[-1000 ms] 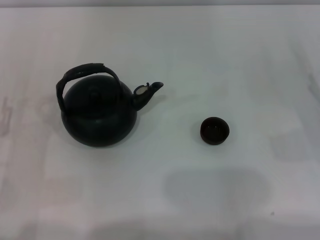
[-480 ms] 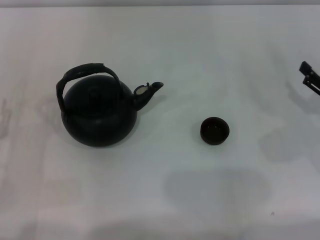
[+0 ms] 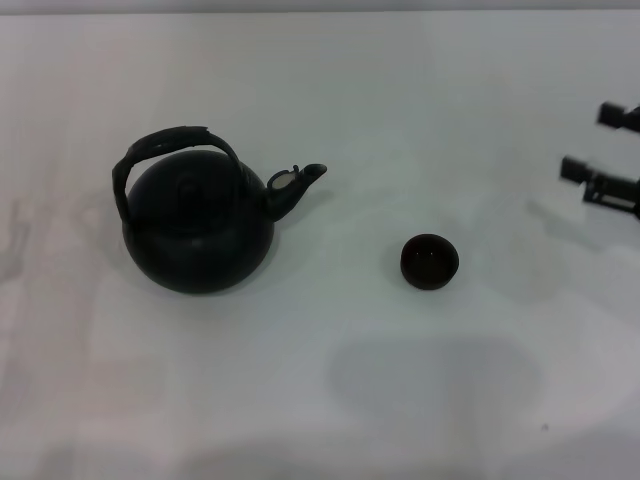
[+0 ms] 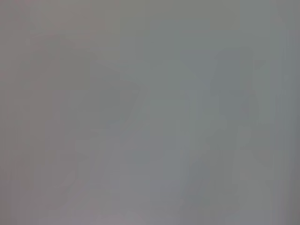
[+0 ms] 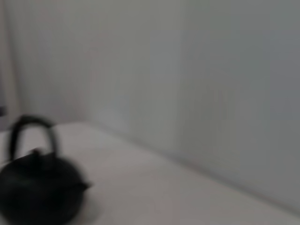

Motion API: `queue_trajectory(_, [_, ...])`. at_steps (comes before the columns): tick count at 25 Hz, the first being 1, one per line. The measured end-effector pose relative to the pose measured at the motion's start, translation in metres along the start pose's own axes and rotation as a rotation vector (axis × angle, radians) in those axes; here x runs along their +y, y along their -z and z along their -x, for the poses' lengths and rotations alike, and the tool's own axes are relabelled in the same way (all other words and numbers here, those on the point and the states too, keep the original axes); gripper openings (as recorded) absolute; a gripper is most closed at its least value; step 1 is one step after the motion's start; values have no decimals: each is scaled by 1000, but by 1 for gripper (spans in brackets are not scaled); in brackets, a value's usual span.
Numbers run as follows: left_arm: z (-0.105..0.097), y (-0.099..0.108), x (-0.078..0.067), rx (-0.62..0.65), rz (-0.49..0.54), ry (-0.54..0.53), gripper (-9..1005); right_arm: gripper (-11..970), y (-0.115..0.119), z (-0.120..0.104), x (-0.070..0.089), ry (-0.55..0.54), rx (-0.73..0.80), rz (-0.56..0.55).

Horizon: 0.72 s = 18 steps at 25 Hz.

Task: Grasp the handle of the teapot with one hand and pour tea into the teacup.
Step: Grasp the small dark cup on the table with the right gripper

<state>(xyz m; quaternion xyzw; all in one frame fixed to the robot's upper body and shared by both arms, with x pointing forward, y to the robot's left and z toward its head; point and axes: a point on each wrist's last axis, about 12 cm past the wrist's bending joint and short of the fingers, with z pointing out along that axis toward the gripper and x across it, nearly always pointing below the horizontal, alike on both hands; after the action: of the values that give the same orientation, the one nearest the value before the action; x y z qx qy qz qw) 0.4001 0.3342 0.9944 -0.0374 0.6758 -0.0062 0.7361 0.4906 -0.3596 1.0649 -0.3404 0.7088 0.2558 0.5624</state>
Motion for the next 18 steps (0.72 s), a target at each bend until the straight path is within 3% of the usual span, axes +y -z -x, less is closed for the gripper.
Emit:
queue_trajectory(5, [0, 0, 0, 1, -6, 7, 701, 847, -17, 16, 4, 28, 138, 185])
queue_trajectory(10, [0, 0, 0, 1, -8, 7, 701, 848, -48, 20, 16, 68, 215, 298])
queue_trajectory(18, [0, 1, -2, 5, -18, 8, 700, 848, -65, 19, 27, 106, 267, 388])
